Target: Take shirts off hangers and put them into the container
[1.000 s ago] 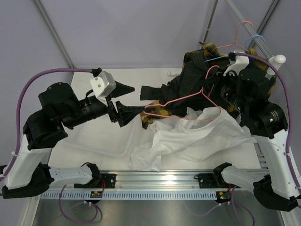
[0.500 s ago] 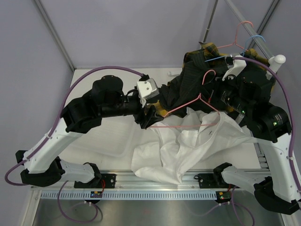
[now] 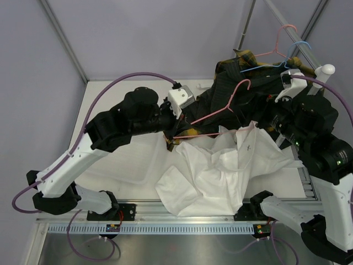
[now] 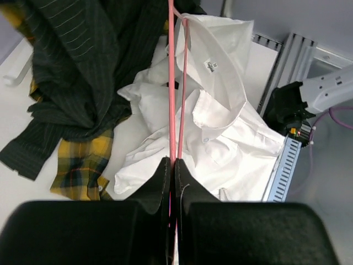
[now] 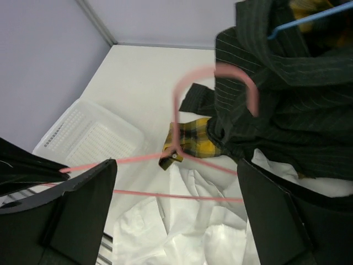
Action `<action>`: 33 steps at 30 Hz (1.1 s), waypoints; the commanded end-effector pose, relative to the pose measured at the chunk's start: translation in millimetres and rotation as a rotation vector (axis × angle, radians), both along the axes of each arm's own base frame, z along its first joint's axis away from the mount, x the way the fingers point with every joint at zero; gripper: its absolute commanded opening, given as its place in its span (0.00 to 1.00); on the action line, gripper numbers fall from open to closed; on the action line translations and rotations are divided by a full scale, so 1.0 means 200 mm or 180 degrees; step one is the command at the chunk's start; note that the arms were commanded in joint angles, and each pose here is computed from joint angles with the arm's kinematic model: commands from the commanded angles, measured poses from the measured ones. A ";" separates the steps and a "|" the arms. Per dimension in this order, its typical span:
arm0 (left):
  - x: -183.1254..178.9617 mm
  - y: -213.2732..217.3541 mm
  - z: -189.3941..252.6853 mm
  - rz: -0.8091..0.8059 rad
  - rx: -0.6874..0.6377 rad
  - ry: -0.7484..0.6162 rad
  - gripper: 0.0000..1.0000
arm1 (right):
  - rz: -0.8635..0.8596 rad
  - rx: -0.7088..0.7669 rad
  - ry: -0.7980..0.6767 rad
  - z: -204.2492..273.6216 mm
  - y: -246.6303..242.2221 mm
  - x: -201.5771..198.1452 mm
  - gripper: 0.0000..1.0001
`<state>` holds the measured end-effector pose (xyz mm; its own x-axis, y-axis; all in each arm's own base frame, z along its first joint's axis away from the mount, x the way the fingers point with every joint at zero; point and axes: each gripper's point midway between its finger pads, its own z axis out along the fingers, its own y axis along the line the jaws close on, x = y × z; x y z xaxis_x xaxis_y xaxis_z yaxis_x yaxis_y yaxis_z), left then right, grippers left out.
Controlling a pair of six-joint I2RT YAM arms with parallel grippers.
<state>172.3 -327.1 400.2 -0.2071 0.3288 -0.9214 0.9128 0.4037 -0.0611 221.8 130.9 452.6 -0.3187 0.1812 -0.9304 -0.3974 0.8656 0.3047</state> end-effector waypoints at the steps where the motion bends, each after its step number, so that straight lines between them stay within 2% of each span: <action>1: 0.05 0.20 0.29 0.0610 -0.0596 -0.0292 0.00 | -0.0513 0.0083 0.0028 -0.04 -0.17 -0.06 0.99; 3: 0.01 0.26 0.35 0.0643 -0.0705 -0.0317 0.00 | -0.0798 -0.0003 0.0221 -0.17 -0.24 -0.05 1.00; 11: -0.04 0.35 0.38 0.0673 -0.0759 -0.0302 0.00 | -0.1084 -0.0029 0.0667 -0.56 -0.25 0.01 0.94; 12: -0.04 0.35 0.38 0.0669 -0.0792 -0.0311 0.00 | -0.1108 -0.0037 0.0732 -0.62 -0.24 0.03 0.92; 14: -0.07 0.36 0.43 0.0561 -0.0982 -0.0490 0.00 | -0.1038 0.0041 0.0799 -0.69 -0.20 0.03 0.81; 15: -0.11 0.35 0.45 0.0414 -0.1062 -0.0537 0.00 | -0.0993 0.0081 0.0817 -0.72 -0.18 0.02 0.67; 16: -0.11 0.34 0.47 0.0378 -0.1096 -0.0581 0.00 | -0.0971 0.0166 0.0814 -0.72 -0.17 0.01 0.06; 17: -0.10 0.32 0.47 0.0355 -0.1085 -0.0593 0.00 | -0.0926 0.0199 0.0839 -0.74 -0.16 -0.01 0.00; 19: -0.09 0.27 0.53 0.0266 -0.1083 -0.0611 0.00 | -0.0640 0.0276 0.0946 -0.81 -0.07 -0.04 0.00; 20: -0.04 0.17 0.48 0.0218 -0.0972 -0.0541 0.00 | -0.0527 0.0287 0.1000 -0.84 -0.02 -0.06 0.00; 22: -0.04 0.09 0.55 0.0079 -0.1049 -0.0575 0.00 | -0.0332 0.0357 0.1100 -0.90 0.05 -0.11 0.00; 24: 0.02 -0.05 0.51 -0.0011 -0.0942 -0.0514 0.00 | -0.0238 0.0291 0.1181 -0.96 0.08 -0.14 0.00; 25: 0.02 -0.06 0.58 -0.0047 -0.1016 -0.0558 0.00 | -0.0214 0.0280 0.1196 -0.98 0.09 -0.15 0.00; 27: 0.07 -0.20 0.54 -0.0162 -0.0940 -0.0465 0.00 | -0.0147 0.0248 0.1268 -1.04 0.11 -0.18 0.00; 29: 0.07 -0.25 0.61 -0.0238 -0.1026 -0.0485 0.00 | -0.0137 0.0225 0.1332 -1.09 0.11 -0.20 0.00; 30: 0.12 -0.33 0.55 -0.0250 -0.0948 -0.0427 0.00 | -0.0102 0.0242 0.1321 -1.09 0.12 -0.21 0.00; 33: 0.15 -0.42 0.58 -0.0328 -0.1045 -0.0439 0.00 | -0.0080 0.0275 0.1312 -1.10 0.11 -0.23 0.00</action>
